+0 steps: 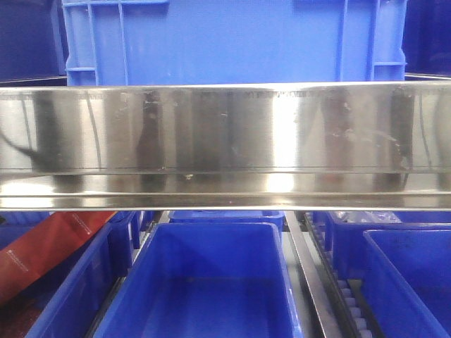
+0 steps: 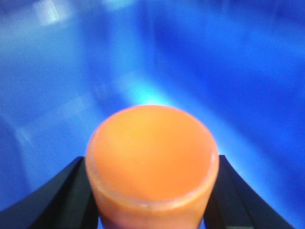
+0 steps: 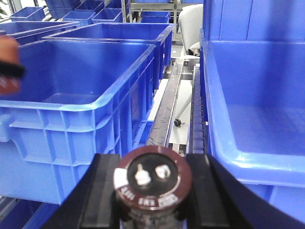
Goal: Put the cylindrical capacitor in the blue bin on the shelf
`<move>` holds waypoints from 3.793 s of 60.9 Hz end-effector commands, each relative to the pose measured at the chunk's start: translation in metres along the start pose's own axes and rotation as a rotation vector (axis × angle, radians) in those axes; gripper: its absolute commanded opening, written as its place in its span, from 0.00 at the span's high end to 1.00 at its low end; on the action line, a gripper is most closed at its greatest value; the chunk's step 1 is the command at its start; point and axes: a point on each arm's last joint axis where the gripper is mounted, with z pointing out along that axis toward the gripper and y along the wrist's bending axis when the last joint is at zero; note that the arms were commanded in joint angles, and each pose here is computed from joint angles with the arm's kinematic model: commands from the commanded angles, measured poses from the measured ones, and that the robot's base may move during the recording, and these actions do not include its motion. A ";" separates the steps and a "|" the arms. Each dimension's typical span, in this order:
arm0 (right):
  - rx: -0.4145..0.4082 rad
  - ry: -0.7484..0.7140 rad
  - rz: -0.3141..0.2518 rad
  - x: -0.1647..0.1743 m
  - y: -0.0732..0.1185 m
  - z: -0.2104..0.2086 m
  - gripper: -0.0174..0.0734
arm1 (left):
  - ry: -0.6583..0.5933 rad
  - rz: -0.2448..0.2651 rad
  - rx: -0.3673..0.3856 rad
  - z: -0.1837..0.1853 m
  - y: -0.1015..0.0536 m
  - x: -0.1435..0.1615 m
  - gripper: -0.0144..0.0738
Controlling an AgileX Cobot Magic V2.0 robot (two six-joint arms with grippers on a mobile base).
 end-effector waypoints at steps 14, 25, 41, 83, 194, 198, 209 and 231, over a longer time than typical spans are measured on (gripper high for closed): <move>-0.002 -0.029 0.004 -0.003 0.000 -0.002 0.97 | 0.003 -0.013 0.019 0.005 -0.003 0.000 0.12; -0.002 -0.029 0.004 -0.003 0.000 -0.002 0.97 | -0.021 -0.012 0.017 -0.006 -0.002 -0.006 0.28; -0.002 -0.034 0.003 -0.003 0.000 -0.002 0.97 | -0.044 -0.011 0.016 -0.063 -0.001 -0.018 0.60; -0.001 -0.003 0.004 -0.001 0.000 0.003 0.97 | -0.122 -0.143 -0.100 -0.232 0.005 0.061 0.96; -0.273 0.504 -0.207 -0.056 0.094 0.292 0.18 | -0.302 -0.270 -0.136 -0.297 -0.009 0.208 0.96; -0.273 0.489 -0.206 -0.061 0.093 0.288 0.18 | -0.302 -0.270 -0.136 -0.297 -0.009 0.208 0.96; -0.274 0.401 -0.200 -0.086 0.090 0.262 0.27 | -0.303 -0.268 -0.138 -0.297 -0.009 0.208 0.96; -0.271 0.209 -0.187 -0.115 0.074 0.177 0.99 | -0.303 -0.266 -0.139 -0.297 -0.009 0.208 0.96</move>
